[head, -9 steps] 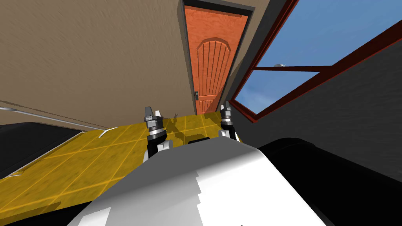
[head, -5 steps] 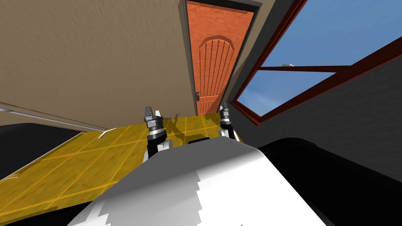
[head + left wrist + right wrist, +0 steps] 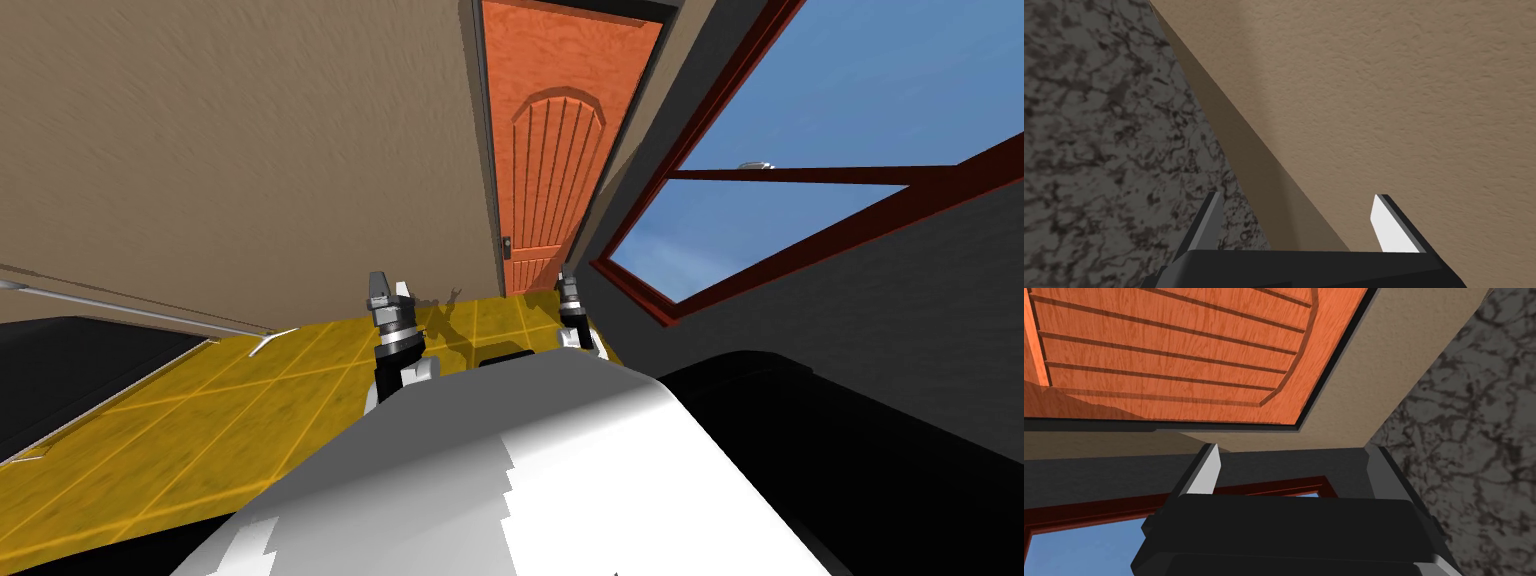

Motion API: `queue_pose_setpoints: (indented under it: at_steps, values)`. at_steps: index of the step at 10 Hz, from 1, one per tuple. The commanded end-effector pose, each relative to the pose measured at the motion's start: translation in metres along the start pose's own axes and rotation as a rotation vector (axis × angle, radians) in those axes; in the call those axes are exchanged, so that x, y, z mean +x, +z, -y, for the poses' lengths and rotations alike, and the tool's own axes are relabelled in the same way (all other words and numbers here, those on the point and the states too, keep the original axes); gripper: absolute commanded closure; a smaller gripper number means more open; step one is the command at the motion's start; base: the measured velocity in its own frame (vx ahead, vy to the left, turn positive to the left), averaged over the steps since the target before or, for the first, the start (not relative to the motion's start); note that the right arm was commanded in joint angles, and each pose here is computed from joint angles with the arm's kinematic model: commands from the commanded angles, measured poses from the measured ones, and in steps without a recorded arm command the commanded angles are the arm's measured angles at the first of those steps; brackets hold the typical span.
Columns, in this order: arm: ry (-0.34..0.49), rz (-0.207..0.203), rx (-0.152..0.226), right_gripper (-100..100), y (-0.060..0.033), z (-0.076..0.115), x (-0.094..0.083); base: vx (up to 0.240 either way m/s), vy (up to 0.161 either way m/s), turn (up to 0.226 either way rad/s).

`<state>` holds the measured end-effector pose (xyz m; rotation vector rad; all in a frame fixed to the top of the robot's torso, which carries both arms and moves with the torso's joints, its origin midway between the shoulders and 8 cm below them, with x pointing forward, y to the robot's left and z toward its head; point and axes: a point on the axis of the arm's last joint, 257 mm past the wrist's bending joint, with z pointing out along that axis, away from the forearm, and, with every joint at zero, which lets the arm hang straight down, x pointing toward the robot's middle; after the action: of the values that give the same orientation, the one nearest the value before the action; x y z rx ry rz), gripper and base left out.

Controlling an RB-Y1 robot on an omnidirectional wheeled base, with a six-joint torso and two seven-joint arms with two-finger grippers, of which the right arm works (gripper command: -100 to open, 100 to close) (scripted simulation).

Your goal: Pull the door open

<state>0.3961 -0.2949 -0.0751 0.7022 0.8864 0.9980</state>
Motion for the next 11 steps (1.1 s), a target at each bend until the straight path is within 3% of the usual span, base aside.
queue_pose_setpoints:
  at_steps: [1, 11]
  values:
    - [-0.042, -0.013, 0.009, -100, 0.0015, 0.01, 0.001, 0.088, 0.027, 0.012]
    - [-0.324, -0.102, 0.069, -100, 0.009, 0.076, 0.008, 0.097, 0.041, 0.014]
